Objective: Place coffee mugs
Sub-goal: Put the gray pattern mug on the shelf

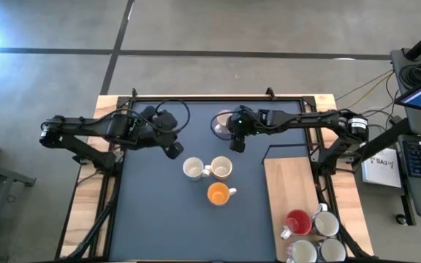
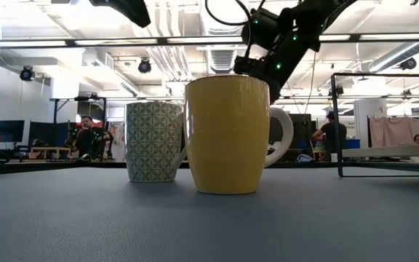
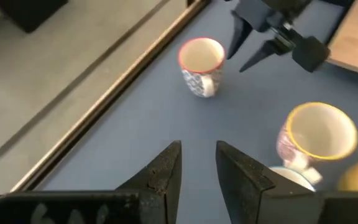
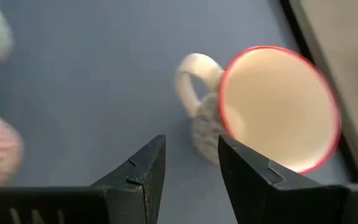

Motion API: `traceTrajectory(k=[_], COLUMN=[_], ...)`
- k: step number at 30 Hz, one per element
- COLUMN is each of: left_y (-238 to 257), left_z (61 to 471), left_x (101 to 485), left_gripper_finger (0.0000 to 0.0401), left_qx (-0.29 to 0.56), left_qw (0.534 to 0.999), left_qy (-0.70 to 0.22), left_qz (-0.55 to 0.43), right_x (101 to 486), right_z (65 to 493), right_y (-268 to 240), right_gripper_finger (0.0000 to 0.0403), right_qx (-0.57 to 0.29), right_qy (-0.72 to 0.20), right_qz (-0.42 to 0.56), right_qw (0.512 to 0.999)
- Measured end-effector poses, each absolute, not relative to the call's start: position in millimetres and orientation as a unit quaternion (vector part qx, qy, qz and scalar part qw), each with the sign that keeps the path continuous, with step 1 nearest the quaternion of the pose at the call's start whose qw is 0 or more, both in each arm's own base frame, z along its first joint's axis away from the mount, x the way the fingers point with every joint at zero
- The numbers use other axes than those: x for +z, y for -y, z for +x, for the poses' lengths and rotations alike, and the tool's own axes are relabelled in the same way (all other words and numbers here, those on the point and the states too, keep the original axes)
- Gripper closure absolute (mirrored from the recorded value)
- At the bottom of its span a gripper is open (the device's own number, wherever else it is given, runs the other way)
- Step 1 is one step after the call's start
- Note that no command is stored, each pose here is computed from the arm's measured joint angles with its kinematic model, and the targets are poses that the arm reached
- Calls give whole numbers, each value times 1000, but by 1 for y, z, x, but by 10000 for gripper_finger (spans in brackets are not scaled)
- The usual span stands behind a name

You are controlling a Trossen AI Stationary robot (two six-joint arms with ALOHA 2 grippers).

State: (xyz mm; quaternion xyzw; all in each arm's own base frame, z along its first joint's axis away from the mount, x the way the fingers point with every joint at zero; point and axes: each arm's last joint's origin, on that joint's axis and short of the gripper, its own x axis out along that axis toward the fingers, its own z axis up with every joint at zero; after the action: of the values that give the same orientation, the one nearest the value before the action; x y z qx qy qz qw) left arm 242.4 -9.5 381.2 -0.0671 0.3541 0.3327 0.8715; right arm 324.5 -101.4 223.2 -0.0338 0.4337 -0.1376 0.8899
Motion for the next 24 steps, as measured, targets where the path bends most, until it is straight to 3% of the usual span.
traceTrajectory(k=[11, 24], left_y=[-4, -6], left_z=[242, 241], left_x=[383, 383], left_gripper_finger=[319, 319], left_qx=[365, 367], left_qw=[862, 861], left_qy=[-340, -341], left_qz=[-88, -87], right_x=[231, 201], right_z=[331, 360], right_y=[108, 132], right_gripper_finger=[266, 273], right_qx=[-158, -158], right_qy=[-421, -477], right_qz=[-83, -72], right_qw=[890, 862])
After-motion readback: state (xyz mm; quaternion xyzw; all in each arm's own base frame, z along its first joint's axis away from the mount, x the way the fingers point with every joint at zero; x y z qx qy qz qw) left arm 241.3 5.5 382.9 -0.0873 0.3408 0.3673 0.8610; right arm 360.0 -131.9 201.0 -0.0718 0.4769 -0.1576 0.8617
